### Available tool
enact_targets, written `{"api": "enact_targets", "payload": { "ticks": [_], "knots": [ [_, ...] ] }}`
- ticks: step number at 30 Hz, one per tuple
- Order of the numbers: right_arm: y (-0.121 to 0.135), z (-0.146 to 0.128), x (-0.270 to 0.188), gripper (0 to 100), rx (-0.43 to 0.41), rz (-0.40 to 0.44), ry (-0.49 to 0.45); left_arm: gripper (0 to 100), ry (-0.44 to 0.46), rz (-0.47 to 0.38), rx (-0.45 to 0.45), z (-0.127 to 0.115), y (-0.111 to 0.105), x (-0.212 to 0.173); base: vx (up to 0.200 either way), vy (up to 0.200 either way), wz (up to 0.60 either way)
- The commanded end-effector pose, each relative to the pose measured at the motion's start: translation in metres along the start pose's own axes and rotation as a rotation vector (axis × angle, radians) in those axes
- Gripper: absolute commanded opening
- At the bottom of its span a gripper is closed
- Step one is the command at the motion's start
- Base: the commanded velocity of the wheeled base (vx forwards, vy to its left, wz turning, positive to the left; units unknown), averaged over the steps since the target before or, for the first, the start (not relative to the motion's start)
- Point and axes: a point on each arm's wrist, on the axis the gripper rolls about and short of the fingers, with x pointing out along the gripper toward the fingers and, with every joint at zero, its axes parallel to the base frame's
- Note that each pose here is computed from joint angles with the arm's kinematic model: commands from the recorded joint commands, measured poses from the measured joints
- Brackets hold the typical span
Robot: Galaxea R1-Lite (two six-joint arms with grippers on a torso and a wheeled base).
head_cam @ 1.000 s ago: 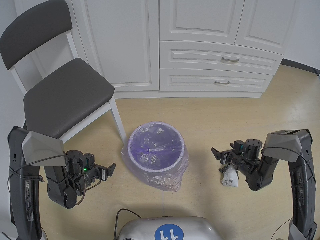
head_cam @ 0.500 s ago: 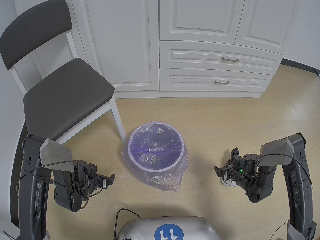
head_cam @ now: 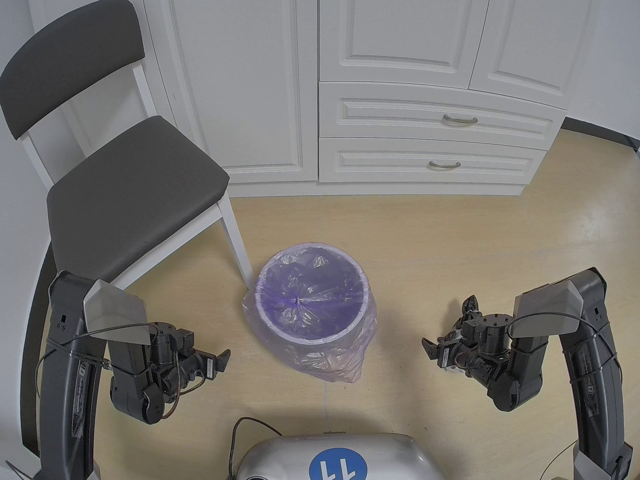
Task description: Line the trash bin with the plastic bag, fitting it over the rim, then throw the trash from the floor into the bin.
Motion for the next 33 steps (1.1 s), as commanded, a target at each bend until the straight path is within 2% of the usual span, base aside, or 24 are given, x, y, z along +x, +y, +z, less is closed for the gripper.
{"api": "enact_targets", "payload": {
  "ticks": [1,3,7,11,14,15,18,23,26,30,33],
  "knots": [
    [-0.003,0.005,0.0,100,0.012,-0.001,-0.026,100,0.002,0.001,0.0,-0.001,0.0,0.0,0.0,0.0,0.0],
    [-0.003,0.007,-0.001,100,0.016,-0.001,-0.032,100,0.002,0.001,0.0,-0.001,0.0,0.0,0.0,0.0,0.0],
    [-0.003,0.026,-0.01,100,0.017,-0.001,-0.069,100,-0.045,0.02,-0.015,0.018,0.007,-0.01,0.0,0.0,0.0],
    [0.002,0.051,-0.033,100,0.002,0.007,-0.048,100,-0.087,0.008,-0.002,0.046,0.004,-0.05,0.0,0.0,0.0],
    [0.007,0.07,-0.056,100,-0.036,0.019,-0.043,100,-0.147,-0.047,0.016,0.07,-0.013,-0.088,0.0,0.0,0.0],
    [0.007,0.071,-0.057,100,-0.039,0.018,-0.041,100,-0.15,-0.05,0.017,0.071,-0.014,-0.09,0.0,0.0,0.0],
    [0.012,0.094,-0.088,100,-0.082,0.021,-0.051,100,-0.217,-0.095,0.032,0.088,-0.026,-0.132,0.0,0.0,0.0],
    [0.012,0.118,-0.123,100,-0.085,0.025,-0.039,100,-0.276,-0.104,0.046,0.096,-0.027,-0.167,0.0,0.0,0.0],
    [0.007,0.129,-0.141,100,-0.075,-0.001,-0.013,100,-0.342,-0.09,0.042,0.105,-0.023,-0.189,0.0,0.0,0.0],
    [0.002,0.128,-0.162,100,-0.048,-0.043,0.055,100,-0.432,-0.058,0.038,0.115,-0.016,-0.215,0.0,0.0,0.0],
    [-0.001,0.141,-0.189,100,-0.019,-0.08,0.025,100,-0.501,-0.047,0.038,0.126,-0.013,-0.238,0.0,0.0,0.0]
  ]
}}
